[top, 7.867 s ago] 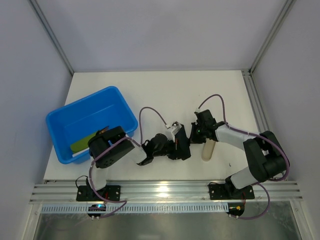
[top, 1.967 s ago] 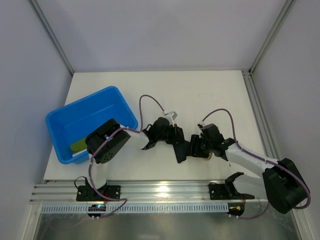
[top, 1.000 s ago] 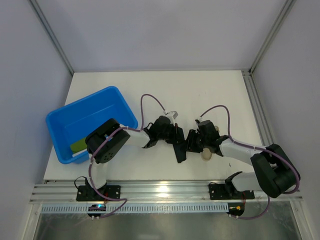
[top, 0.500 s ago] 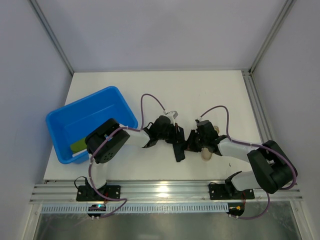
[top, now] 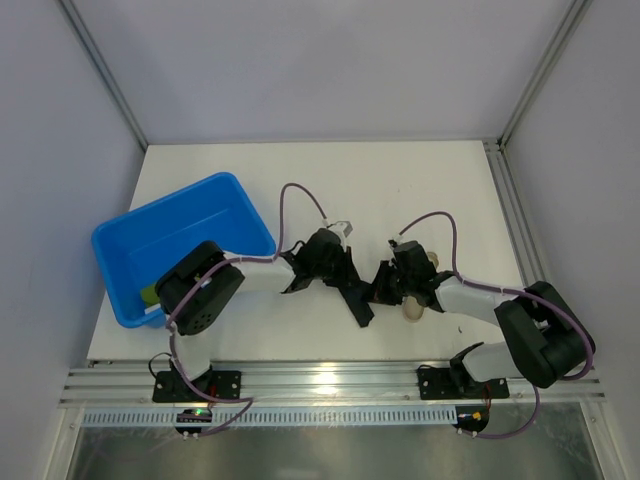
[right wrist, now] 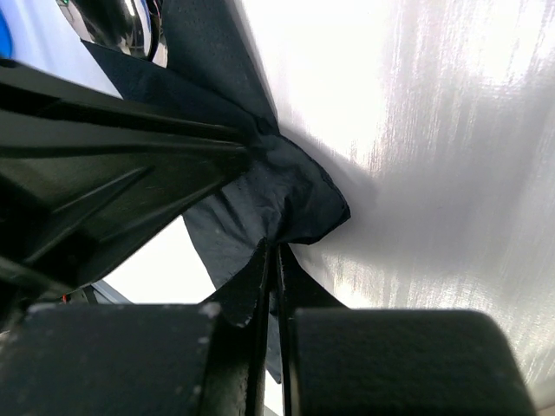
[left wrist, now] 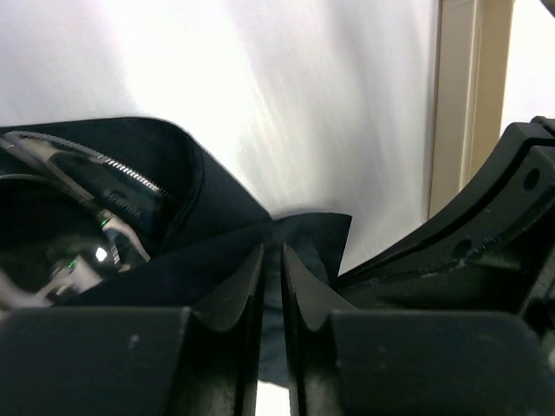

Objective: Place the utensils on the paper napkin and roll it up
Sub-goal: Roll the napkin at the center of the board.

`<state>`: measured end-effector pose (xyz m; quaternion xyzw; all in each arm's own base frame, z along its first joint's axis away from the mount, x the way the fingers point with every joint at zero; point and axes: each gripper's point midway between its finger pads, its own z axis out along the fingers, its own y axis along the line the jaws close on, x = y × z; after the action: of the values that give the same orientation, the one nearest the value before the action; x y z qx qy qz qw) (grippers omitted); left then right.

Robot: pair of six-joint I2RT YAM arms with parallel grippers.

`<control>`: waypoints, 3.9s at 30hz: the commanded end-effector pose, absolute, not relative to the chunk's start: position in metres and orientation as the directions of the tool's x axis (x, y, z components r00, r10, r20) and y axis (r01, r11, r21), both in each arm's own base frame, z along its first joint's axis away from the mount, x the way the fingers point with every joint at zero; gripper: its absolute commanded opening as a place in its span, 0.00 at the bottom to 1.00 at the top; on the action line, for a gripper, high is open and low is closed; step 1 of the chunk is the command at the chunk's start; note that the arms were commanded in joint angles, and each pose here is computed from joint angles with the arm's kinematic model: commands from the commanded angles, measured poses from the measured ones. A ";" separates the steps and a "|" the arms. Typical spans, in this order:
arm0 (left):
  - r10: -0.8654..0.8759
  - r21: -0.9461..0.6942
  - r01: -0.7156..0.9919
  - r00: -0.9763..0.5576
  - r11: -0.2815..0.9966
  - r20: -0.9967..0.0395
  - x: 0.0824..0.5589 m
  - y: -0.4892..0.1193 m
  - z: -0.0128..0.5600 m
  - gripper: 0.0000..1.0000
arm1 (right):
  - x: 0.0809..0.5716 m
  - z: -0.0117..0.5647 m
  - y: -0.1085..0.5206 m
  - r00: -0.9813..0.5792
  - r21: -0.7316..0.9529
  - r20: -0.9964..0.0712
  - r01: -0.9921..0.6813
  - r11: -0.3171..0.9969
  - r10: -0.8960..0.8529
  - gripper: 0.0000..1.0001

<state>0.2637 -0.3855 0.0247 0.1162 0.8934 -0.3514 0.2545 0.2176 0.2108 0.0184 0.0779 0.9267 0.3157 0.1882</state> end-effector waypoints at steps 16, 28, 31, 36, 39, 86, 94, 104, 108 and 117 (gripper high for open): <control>-0.065 -0.482 0.312 -0.783 0.819 -0.618 0.245 -0.311 0.111 0.56 | 0.212 0.036 0.220 -0.935 0.642 -0.284 -0.021 0.767 0.212 0.04; -0.210 -0.572 0.192 -0.801 0.797 -0.561 0.202 -0.301 0.084 0.73 | 0.217 0.065 0.228 -0.925 0.696 -0.261 0.018 0.718 0.277 0.04; -0.249 -0.601 0.161 -0.804 0.783 -0.539 0.198 -0.306 0.079 0.79 | 0.217 0.068 0.229 -0.924 0.705 -0.253 0.028 0.708 0.288 0.04; -0.300 -0.656 0.152 -0.798 0.739 -0.523 0.198 -0.316 0.082 0.82 | 0.217 0.075 0.232 -0.923 0.720 -0.245 0.031 0.694 0.296 0.04; -0.305 -0.659 0.155 -0.793 0.736 -0.527 0.201 -0.318 0.084 0.82 | 0.217 0.079 0.230 -0.921 0.715 -0.257 0.022 0.699 0.292 0.04; -0.712 -0.861 -0.404 -0.699 0.310 0.071 0.195 -0.356 0.032 0.89 | 0.224 0.101 0.234 -0.910 0.730 -0.286 -0.003 0.684 0.301 0.04; -0.714 -0.842 -0.473 -0.681 0.259 0.163 0.187 -0.365 0.008 0.89 | 0.222 0.100 0.233 -0.910 0.734 -0.282 0.000 0.679 0.304 0.04; -0.770 -0.834 -0.482 -0.627 0.268 0.116 0.198 -0.356 -0.008 0.89 | 0.219 0.099 0.231 -0.908 0.733 -0.282 0.005 0.680 0.311 0.03; -0.777 -0.819 -0.504 -0.618 0.275 0.119 0.200 -0.355 -0.022 0.89 | 0.218 0.098 0.231 -0.908 0.734 -0.277 0.010 0.679 0.313 0.03; -0.803 -0.814 -0.515 -0.586 0.269 0.105 0.215 -0.347 -0.033 0.88 | 0.217 0.092 0.228 -0.910 0.722 -0.277 0.015 0.692 0.309 0.04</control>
<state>0.2305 -0.3915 0.0656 -0.3785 0.6996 -0.5781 0.1821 0.2106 0.2233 0.0775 0.0964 0.9098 0.3651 0.1720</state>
